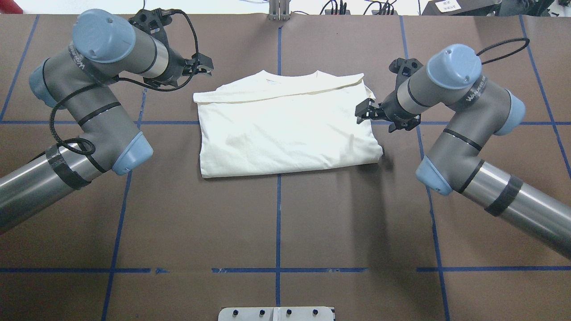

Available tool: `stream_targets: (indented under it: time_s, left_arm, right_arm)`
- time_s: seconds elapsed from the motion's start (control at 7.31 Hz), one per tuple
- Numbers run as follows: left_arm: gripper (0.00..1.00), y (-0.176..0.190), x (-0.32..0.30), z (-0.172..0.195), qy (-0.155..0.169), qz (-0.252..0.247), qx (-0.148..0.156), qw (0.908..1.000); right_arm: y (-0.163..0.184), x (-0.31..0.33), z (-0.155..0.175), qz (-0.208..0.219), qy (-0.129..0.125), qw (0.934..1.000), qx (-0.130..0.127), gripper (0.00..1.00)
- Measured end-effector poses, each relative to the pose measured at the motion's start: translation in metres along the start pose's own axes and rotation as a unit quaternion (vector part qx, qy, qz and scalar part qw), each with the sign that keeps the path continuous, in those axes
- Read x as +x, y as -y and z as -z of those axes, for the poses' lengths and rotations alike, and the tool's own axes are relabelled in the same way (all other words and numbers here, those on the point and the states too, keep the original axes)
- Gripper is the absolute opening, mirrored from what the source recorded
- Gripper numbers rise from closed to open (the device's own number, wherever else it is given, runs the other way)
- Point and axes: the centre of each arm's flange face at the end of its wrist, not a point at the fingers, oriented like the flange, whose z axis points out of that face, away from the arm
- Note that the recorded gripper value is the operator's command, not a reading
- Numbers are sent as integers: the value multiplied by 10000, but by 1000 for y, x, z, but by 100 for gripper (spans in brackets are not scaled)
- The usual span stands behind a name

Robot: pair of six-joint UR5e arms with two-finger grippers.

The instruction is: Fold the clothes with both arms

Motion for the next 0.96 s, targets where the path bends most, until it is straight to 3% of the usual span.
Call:
stream_targets:
  time_s: [0.41, 0.96]
  left_arm:
    - [99, -2, 1, 2, 2, -3, -8, 10000]
    - [99, -3, 4, 4, -28, -22, -14, 10000]
  right_arm:
    - [-25, -4, -10, -11, -8, 9999, -144, 3]
    - [-34, -13, -1, 65, 132, 9996, -259, 0]
